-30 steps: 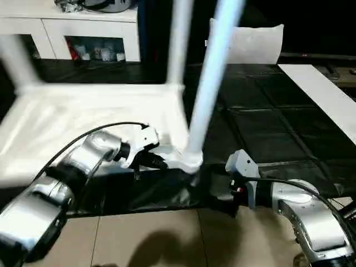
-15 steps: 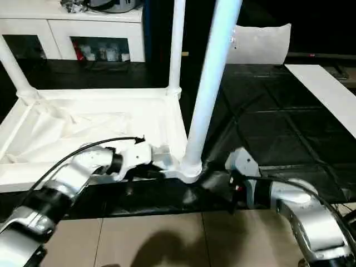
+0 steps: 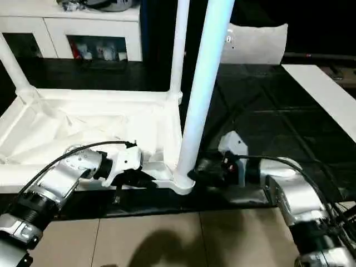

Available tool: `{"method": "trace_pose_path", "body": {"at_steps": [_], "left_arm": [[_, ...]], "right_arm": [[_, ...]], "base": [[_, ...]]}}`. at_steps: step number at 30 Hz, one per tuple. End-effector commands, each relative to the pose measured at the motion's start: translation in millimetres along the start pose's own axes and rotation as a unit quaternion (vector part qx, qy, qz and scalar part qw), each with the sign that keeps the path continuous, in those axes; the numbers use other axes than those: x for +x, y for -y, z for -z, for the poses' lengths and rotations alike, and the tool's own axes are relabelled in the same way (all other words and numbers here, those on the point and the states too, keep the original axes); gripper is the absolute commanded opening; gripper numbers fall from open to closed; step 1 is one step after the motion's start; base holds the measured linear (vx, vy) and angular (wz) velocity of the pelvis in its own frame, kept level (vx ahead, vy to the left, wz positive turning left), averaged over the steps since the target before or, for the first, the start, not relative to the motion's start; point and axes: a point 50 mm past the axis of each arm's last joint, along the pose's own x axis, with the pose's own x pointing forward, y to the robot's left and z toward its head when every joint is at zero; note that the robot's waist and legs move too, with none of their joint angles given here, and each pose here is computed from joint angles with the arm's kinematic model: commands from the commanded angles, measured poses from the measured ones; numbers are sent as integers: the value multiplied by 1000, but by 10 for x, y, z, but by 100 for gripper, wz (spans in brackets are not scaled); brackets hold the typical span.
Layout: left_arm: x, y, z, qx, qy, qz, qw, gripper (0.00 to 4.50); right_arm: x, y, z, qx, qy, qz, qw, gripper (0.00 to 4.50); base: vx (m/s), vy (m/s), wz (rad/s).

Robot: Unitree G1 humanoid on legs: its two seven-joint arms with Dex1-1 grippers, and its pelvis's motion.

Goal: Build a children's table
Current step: Rotate table base, then rotate leg to tighten

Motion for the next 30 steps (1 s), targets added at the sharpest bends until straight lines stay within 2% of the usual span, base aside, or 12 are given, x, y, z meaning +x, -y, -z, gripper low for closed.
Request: {"method": "trace_pose_path", "body": {"at_steps": [1,6,13,17,18,21,23,26,28,30], "left_arm": [[103,91,-15,11,-3,37,999,0],[109,56,-37,12,2,26,1000,0],[98,36,-36,4,2,25,1000,0],[96,30,-32,-11,11,21,1000,0],[97,24,-36,-20,16,16,1000,0],[102,2,-38,-44,18,-3,999,0],[131,-26,-54,-60,21,-21,998,0],[220,-112,-119,-92,29,-76,992,0],[315,-223,-200,-122,42,-139,982,0],[370,-283,-249,-139,48,-173,974,0]], "right_arm": [[13,22,-50,-12,3,-11,1000,297],[86,58,-42,0,6,-33,999,271],[120,42,3,28,5,-70,997,202],[124,26,-1,42,21,-71,996,196],[135,11,-14,54,38,-67,996,195],[179,-79,7,67,49,-61,995,195],[232,-105,49,72,39,-35,996,195],[396,-48,88,99,28,74,992,195],[522,72,81,130,17,179,975,195],[586,126,68,152,12,229,961,195]], "base": [[0,0,0],[0,0,0],[0,0,0],[0,0,0],[0,0,0],[0,0,0],[0,0,0],[0,0,0],[0,0,0],[0,0,0]]}}
